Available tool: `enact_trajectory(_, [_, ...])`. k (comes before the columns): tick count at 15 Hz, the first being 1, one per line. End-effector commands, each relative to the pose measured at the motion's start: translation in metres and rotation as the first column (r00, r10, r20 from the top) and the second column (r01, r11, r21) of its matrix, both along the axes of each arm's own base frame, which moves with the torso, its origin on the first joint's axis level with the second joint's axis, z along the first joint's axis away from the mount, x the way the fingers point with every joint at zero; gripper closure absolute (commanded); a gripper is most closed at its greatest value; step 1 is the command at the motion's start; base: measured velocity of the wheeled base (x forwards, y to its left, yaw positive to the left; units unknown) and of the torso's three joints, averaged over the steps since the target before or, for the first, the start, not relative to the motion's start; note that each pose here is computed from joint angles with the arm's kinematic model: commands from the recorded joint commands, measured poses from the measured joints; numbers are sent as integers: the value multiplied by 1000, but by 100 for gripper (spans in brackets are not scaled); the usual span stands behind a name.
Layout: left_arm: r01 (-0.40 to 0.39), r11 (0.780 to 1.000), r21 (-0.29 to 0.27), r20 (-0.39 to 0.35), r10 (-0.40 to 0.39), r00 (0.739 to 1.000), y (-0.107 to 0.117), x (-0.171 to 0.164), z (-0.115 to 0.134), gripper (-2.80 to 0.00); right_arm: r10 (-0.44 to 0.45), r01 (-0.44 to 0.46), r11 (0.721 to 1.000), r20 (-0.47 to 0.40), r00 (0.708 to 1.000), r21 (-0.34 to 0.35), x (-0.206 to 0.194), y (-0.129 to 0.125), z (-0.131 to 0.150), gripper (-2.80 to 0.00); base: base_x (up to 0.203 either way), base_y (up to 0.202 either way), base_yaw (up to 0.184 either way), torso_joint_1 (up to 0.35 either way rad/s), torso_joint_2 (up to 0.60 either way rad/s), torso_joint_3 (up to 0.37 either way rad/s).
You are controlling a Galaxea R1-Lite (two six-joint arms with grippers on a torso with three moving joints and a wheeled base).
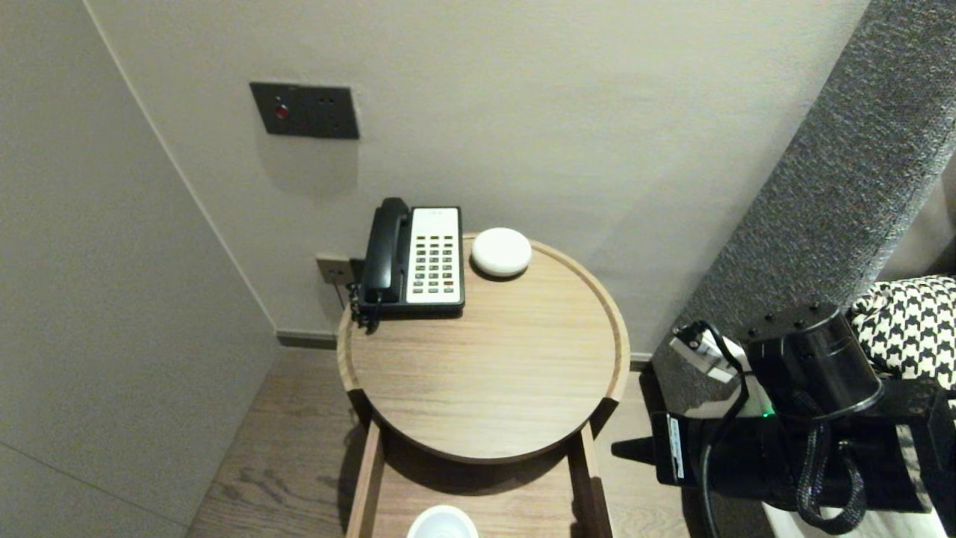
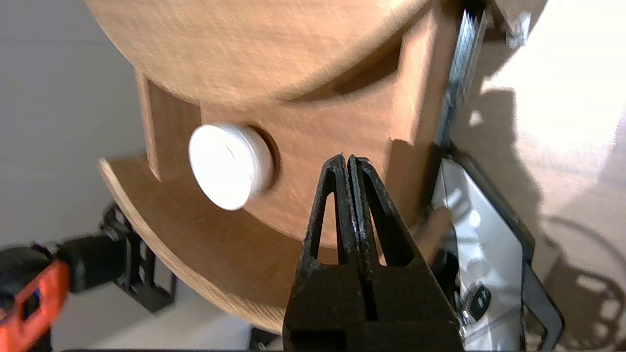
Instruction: Take the remote control out of the drawer one by one and place them on the table
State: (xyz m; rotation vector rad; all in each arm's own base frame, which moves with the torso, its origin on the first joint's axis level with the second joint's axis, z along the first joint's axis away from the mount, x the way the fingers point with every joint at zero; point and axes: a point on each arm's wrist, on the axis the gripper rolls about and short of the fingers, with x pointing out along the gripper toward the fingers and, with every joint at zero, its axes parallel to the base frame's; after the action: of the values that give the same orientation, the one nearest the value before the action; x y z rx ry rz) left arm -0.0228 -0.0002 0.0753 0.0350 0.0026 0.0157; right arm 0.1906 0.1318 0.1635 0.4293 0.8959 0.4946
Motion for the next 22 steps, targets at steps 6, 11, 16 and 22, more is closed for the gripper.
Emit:
enact_trajectory(6, [-1,1000,0,-1,1,1000,0,0,0,0,229,-234,966,-55,972,-110,-4,76,33,0,0,0,0,0,0,0])
enact_trajectory(11, [-1,1000,0,0,1,1000,0,0,0,0,335,-362,894,-141,932,-263,11,113,8,0,0,0,0,0,0,0])
enact_trajectory(16, [-1,1000,0,1,1,1000,0,0,0,0,392,-425,843,-164,905,-330,16,134,-10,-280,0,0,0,0,0,0])
enact_trajectory(22, [-1,1000,0,1,1,1000,0,0,0,0,428,-476,805,-209,879,-354,14,154,-15,-280,0,0,0,0,0,0])
